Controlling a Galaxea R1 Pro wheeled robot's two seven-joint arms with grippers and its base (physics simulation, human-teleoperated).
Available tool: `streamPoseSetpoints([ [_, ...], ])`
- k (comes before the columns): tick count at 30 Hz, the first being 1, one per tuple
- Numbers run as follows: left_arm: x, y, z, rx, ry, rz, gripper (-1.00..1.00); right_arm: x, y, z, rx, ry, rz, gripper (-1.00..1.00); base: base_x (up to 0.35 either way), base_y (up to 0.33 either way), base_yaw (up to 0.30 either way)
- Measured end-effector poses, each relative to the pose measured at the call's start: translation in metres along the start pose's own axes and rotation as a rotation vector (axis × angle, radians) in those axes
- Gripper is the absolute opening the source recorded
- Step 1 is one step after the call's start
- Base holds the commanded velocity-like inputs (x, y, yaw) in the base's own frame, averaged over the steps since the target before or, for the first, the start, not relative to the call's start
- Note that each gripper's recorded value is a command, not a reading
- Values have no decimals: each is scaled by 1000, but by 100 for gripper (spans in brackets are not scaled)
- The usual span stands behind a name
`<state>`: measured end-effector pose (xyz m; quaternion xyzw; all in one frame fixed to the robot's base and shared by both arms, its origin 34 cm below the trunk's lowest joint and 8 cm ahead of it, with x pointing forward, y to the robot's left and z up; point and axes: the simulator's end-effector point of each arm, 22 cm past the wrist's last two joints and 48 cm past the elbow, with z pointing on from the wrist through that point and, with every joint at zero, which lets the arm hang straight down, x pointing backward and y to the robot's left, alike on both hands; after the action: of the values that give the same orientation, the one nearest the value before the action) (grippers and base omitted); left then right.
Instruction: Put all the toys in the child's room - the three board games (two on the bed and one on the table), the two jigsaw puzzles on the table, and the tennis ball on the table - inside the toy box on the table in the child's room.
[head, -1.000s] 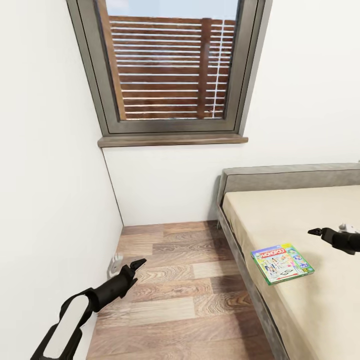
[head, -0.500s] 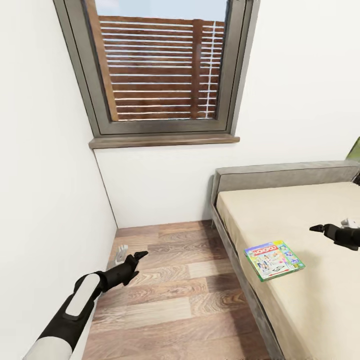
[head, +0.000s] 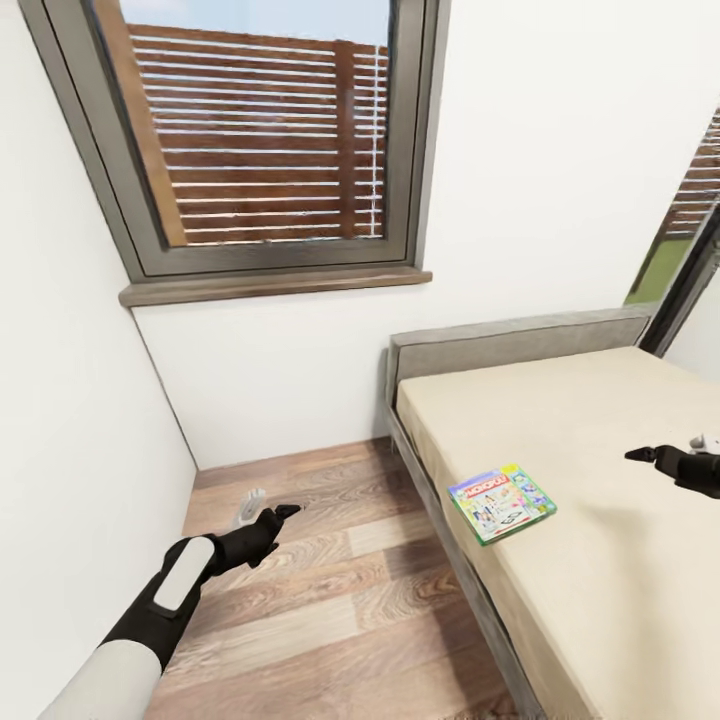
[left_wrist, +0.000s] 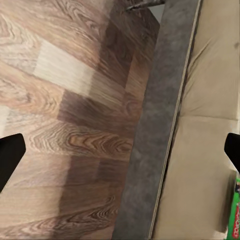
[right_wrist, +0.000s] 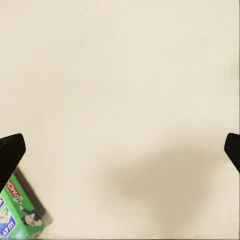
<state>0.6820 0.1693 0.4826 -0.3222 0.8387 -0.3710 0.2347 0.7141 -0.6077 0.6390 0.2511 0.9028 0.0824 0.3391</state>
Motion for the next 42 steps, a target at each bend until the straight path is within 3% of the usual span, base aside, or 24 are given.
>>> streamPoseSetpoints([
  [12, -10, 10, 2, -31, -55, 20, 100, 0, 11, -2, -60, 0, -3, 100, 0, 0, -281],
  [24, -7, 38, 6, -66, -61, -32, 100, -3, 22, -3, -93, -7, -16, 100, 0, 0, -120],
  [42, -19, 24, 19, 22, -65, -71, 100, -34, 91, -26, -269, -85, -126, 100, 0, 0, -16],
])
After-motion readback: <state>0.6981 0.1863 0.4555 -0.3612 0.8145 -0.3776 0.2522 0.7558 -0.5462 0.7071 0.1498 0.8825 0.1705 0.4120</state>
